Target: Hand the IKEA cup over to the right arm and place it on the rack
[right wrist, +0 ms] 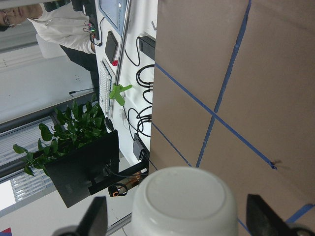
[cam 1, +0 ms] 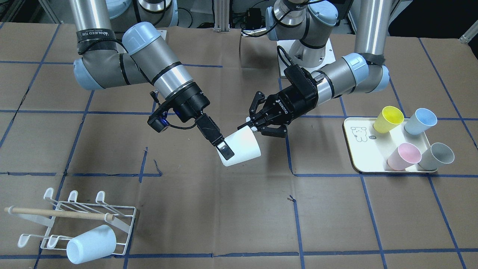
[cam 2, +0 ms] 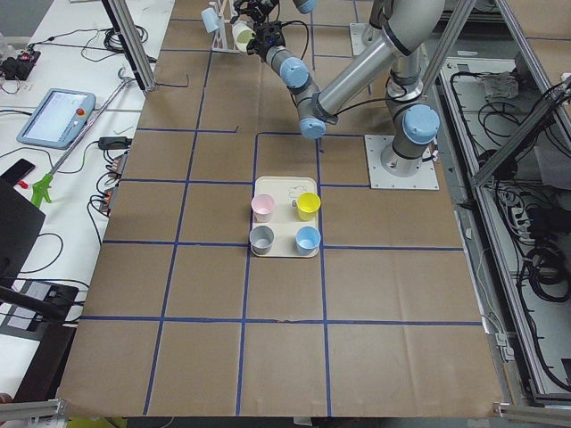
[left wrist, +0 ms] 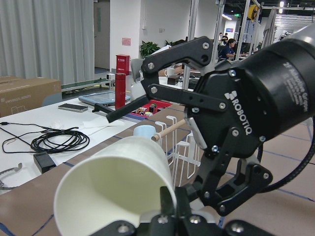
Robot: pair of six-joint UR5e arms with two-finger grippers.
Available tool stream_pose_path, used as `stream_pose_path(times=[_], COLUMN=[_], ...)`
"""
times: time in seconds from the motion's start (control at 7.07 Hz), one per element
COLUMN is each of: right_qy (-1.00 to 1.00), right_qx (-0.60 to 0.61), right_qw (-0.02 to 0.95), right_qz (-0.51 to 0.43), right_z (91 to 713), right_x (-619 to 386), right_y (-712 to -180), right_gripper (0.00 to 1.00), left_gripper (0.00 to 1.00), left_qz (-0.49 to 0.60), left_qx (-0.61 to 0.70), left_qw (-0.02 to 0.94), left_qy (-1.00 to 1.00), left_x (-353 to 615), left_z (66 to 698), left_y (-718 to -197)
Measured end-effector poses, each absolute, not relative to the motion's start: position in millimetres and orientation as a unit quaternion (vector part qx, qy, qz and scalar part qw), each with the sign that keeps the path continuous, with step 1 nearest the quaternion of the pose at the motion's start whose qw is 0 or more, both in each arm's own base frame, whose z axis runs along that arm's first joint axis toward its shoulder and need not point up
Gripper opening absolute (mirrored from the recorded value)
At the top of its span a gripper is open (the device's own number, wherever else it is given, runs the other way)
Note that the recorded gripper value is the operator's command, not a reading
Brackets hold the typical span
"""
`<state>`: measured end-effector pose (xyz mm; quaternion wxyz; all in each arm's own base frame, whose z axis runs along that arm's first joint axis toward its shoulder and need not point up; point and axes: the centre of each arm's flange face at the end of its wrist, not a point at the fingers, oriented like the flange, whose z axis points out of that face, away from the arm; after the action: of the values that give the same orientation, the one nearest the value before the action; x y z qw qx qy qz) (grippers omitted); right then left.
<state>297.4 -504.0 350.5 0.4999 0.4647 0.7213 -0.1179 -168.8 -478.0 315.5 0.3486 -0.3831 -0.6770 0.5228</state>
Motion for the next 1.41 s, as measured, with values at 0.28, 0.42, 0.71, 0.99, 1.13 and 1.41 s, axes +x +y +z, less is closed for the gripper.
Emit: stream_pose_path(times=[0.28, 0.42, 0.71, 0.99, 1.13, 1.41], right_qy=[0.723, 0.724, 0.725, 0.725, 0.725, 0.725], right_qx=[0.463, 0.463, 0.461, 0.459, 0.458, 0.458], right_qw=[0.499, 0.499, 0.498, 0.5, 0.501, 0.501], right_qz=[-0.115, -0.113, -0.112, -0.114, -0.114, -0.114], right_z=[348.0, 347.7, 348.3, 351.4, 352.3, 352.7], right_x=[301.1, 303.3, 305.7, 306.4, 306.5, 306.6], right_y=[-503.5, -502.4, -501.6, -502.6, -502.7, -502.8], right_gripper=[0.97, 0.97, 0.81, 0.63, 0.57, 0.5], left_gripper=[0.06, 0.07, 0.07, 0.07, 0.08, 0.28], left_qz=[0.524, 0.524, 0.524, 0.524, 0.524, 0.524], left_qx=[-0.384, -0.384, -0.384, -0.384, -0.383, -0.383], left_qw=[0.348, 0.348, 0.347, 0.348, 0.348, 0.348], left_qy=[-0.676, -0.676, -0.676, -0.676, -0.676, -0.676], left_x=[-168.9, -168.8, -168.9, -168.9, -168.9, -168.8], left_z=[317.2, 317.5, 317.9, 318.3, 318.4, 318.7], left_y=[-477.4, -477.3, -477.2, -477.0, -477.0, -477.1])
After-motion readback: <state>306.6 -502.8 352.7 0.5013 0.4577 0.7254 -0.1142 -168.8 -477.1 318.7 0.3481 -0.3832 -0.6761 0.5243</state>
